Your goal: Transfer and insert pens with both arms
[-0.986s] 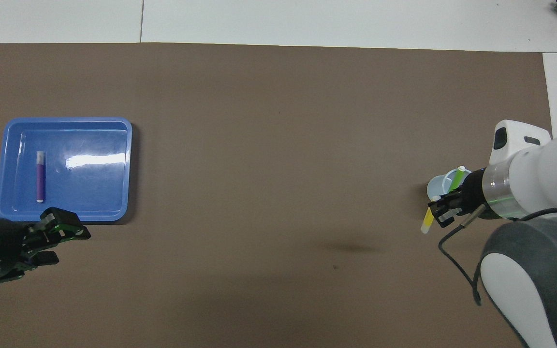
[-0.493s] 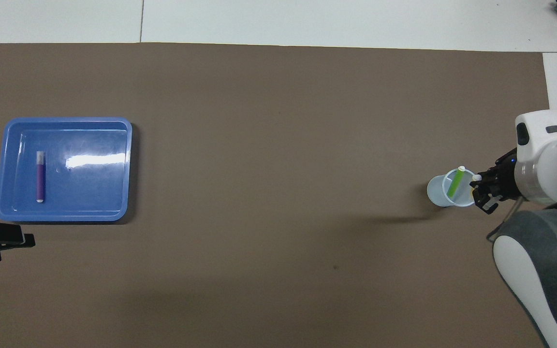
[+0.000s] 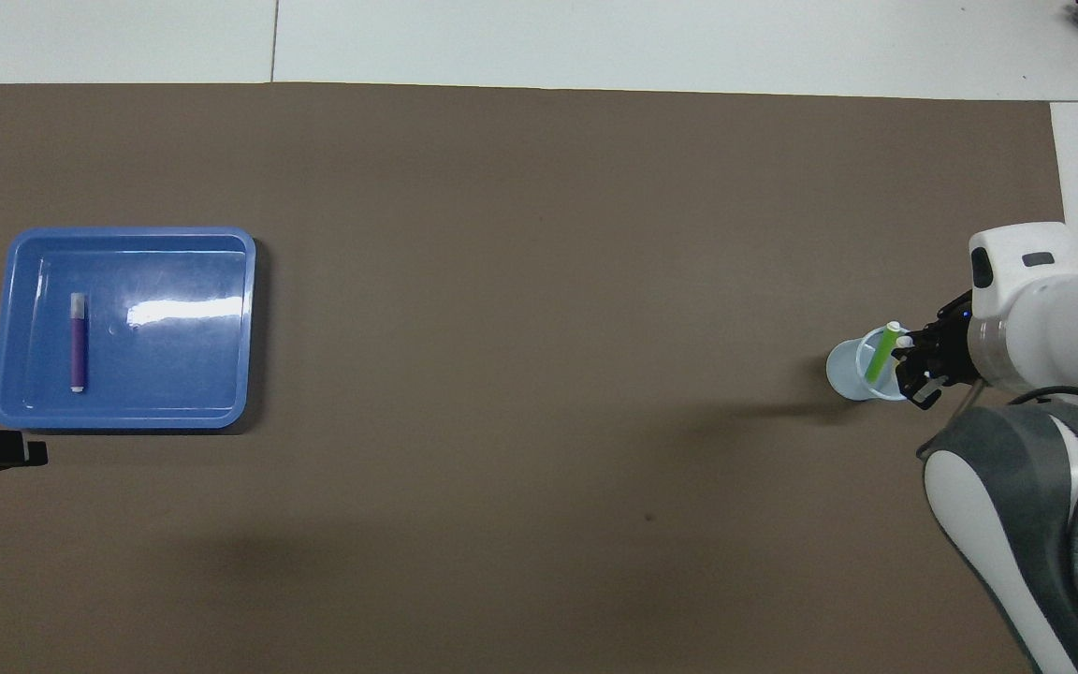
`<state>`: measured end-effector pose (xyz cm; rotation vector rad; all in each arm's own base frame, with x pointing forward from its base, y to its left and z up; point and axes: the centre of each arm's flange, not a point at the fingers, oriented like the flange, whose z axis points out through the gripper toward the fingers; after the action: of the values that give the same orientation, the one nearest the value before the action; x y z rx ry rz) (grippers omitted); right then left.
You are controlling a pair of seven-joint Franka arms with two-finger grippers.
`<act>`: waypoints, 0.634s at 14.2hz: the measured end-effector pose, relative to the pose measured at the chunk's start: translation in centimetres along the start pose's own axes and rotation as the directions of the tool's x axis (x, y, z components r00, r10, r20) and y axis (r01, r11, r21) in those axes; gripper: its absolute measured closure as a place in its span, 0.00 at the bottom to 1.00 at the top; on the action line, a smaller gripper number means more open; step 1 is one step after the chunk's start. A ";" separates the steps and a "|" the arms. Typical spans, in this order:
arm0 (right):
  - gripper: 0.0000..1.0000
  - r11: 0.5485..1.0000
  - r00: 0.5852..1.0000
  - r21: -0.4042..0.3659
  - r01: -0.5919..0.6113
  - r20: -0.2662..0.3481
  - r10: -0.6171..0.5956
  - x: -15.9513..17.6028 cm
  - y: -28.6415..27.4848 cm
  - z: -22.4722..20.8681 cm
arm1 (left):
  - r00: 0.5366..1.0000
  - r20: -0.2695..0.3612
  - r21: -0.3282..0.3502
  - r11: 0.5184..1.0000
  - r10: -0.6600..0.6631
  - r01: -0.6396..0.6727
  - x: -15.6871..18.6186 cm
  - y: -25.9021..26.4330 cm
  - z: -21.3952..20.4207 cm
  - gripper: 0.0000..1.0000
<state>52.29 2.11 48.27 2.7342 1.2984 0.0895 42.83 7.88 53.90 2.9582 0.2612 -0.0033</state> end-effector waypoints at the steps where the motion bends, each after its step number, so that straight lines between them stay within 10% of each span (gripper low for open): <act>1: 0.81 1.000 1.000 0.000 -0.003 -0.001 0.003 0.0 0.2 0.6 | 1.000 -0.008 0.003 1.000 0.011 -0.011 0.7 -0.6 0.6 0.30; 4: 0.79 1.000 1.000 0.009 -0.004 0.006 0.004 0.1 0.4 1.4 | 1.000 -0.016 0.012 1.000 0.025 -0.025 2.6 -2.2 2.6 0.30; 9: 0.28 1.000 1.000 0.017 -0.008 0.014 0.008 -0.1 0.5 1.2 | 0.998 -0.034 0.030 0.998 0.056 -0.055 5.3 -4.6 6.0 0.30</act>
<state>52.72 1.58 47.11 2.7489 1.2904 0.0599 47.34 12.29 47.14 2.9953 0.1850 0.0517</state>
